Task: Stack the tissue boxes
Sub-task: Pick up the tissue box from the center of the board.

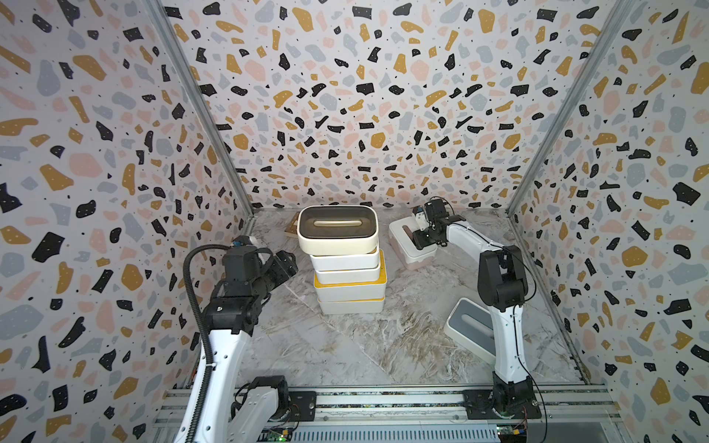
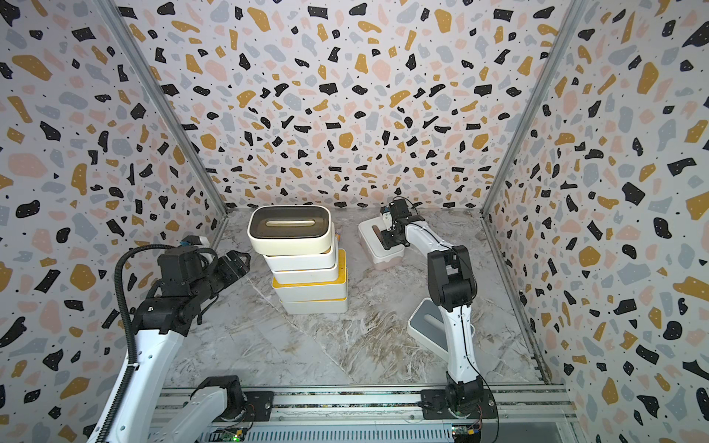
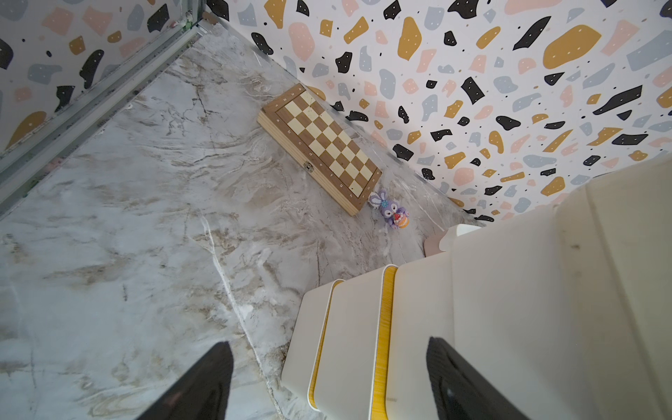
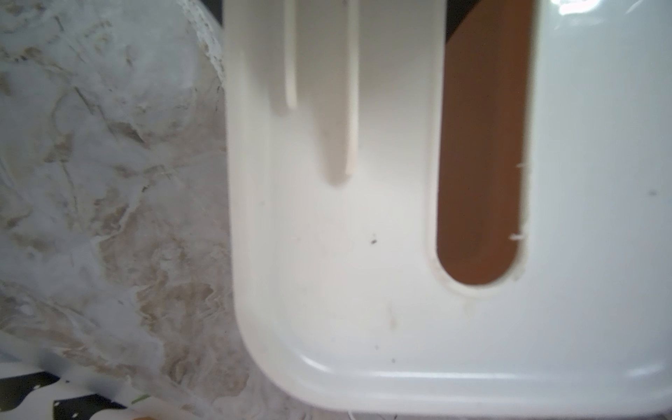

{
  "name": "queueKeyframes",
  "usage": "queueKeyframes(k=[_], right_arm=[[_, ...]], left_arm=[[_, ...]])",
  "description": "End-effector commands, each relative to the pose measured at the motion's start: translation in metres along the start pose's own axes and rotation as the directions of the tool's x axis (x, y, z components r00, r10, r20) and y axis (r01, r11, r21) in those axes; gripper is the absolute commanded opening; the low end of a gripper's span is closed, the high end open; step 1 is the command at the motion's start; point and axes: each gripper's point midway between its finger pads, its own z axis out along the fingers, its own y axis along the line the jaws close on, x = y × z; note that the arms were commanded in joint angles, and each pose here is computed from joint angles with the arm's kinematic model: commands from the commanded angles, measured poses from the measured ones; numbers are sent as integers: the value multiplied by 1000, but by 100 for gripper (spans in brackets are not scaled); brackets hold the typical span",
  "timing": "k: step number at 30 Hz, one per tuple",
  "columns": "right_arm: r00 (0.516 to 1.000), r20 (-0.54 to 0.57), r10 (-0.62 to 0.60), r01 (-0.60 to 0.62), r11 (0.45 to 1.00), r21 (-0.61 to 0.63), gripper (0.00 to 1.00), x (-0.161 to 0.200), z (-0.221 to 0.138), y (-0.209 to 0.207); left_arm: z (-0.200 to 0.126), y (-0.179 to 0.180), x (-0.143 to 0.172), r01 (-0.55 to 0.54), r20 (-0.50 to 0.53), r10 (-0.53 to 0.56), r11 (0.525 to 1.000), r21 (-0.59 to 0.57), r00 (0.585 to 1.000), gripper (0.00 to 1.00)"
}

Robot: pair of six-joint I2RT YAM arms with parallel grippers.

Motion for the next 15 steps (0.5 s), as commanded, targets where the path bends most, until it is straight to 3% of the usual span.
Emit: queueKeyframes(k=[1,3,7,15], right_arm=[[998,70,6,-6,1000,-8,38,-21,-37,6],[996,89,11,-11,1000,-6,30,-25,-45,5],[989,141,38,-36,999,-17,26,-35,-66,3],[961,269,68,-59,997,-43,24,-57,-135,5]], left_arm=[[-6,-4,-8,3,32,-4,1000,14,999,84],[-7,-5,-9,3,34,-3,1000,15,999,84],[-10,-4,-10,-1,40,1,1000,11,999,84],[-25,-3,-18,-17,74,19,1000,-22,997,85]])
